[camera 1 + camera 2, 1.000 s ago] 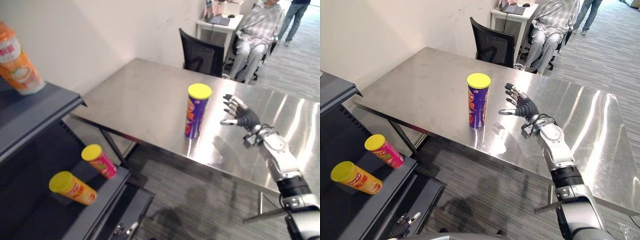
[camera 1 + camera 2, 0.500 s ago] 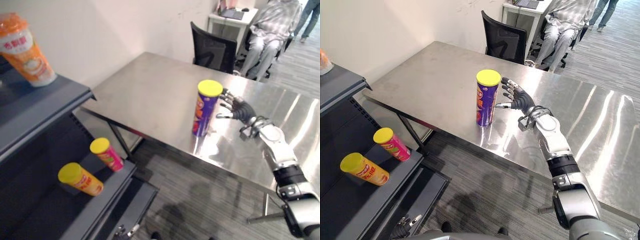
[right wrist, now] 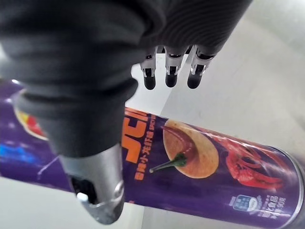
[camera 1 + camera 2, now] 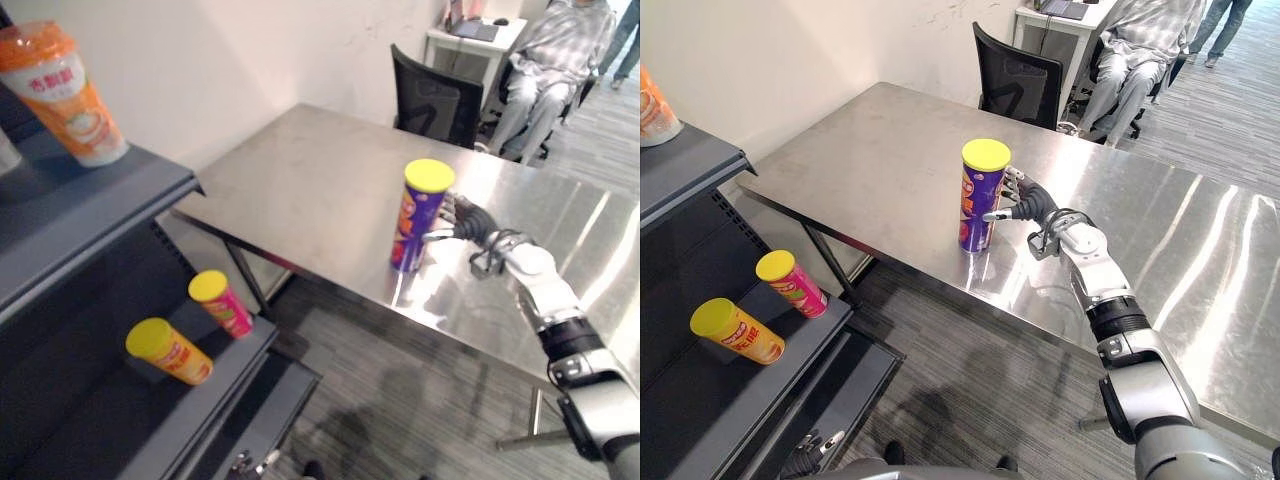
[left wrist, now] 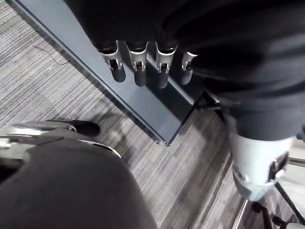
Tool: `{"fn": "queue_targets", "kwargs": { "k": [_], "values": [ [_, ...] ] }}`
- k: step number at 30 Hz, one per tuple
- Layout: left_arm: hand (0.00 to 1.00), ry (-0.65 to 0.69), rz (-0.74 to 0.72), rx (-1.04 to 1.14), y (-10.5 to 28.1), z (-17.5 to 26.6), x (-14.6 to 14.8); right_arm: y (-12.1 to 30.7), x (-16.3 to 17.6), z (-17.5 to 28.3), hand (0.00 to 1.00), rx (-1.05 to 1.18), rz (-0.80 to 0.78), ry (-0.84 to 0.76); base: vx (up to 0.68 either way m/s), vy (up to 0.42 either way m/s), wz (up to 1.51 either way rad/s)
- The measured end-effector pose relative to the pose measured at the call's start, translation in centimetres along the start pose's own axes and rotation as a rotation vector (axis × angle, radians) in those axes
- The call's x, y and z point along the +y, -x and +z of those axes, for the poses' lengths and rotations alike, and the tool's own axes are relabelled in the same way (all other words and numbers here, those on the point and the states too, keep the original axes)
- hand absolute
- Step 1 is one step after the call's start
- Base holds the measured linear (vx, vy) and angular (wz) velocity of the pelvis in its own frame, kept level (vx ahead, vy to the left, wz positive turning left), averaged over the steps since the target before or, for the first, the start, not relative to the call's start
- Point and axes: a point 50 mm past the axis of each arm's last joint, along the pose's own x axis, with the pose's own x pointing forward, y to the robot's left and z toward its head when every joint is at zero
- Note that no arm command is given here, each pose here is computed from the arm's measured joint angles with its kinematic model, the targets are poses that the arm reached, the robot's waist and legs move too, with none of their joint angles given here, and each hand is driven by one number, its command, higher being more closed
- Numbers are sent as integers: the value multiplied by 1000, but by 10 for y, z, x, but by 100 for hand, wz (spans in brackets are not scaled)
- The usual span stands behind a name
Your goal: Put the gum and the chips on the shelf.
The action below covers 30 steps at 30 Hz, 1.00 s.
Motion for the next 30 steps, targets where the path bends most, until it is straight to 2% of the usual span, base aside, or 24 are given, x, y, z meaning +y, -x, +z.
{"fn": "queue_targets", "kwargs": {
  "k": [14, 15, 30],
  "values": [
    [0, -2, -4, 1, 0, 0, -1, -7, 1, 6, 0, -10, 6, 7, -4, -6, 6],
    [0, -2, -4, 1, 0, 0, -1, -7, 2, 6, 100, -10, 7, 6, -6, -7, 8],
    [0, -3, -4, 5, 1, -1, -1, -15, 11, 12, 100, -27, 20, 22, -2, -2, 1]
  ]
}}
